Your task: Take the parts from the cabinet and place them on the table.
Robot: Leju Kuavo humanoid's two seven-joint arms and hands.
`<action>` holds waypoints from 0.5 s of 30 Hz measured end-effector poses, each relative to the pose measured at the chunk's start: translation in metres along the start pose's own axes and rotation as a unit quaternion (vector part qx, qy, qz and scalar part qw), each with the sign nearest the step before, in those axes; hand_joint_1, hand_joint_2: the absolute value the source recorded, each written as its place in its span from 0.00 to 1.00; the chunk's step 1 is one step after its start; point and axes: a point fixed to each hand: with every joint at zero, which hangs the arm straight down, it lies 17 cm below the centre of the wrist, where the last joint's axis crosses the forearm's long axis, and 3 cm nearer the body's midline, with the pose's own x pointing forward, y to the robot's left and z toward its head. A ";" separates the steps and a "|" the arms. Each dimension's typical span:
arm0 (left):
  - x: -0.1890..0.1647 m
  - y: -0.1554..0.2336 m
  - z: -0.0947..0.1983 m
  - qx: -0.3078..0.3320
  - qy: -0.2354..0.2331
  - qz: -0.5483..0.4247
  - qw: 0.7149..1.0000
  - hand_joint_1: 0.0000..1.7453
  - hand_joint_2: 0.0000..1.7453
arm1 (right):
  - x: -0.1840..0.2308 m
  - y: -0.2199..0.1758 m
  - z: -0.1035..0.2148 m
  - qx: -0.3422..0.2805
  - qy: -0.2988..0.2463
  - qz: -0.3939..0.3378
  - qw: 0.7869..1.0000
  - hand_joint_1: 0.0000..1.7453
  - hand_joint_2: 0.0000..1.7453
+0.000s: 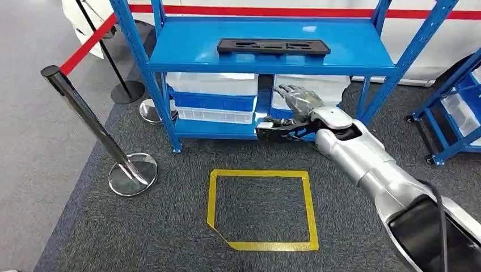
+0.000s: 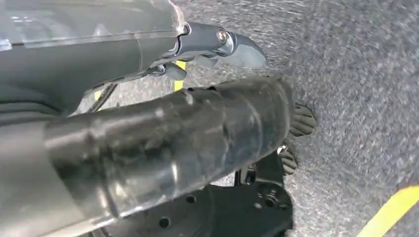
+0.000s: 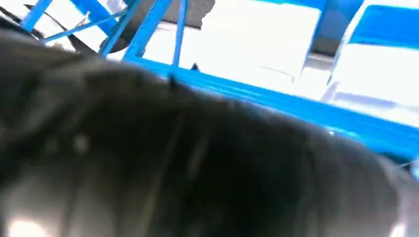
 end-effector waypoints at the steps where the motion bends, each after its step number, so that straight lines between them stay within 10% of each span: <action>1: 0.000 0.001 0.000 0.001 -0.001 -0.002 1.000 0.00 0.00 | -0.001 0.002 0.000 0.002 0.001 0.002 1.000 0.00 0.00; 15: 0.002 0.003 0.000 0.005 -0.005 -0.002 1.000 0.00 0.00 | 0.001 -0.011 -0.004 -0.008 0.006 0.007 1.000 0.00 0.00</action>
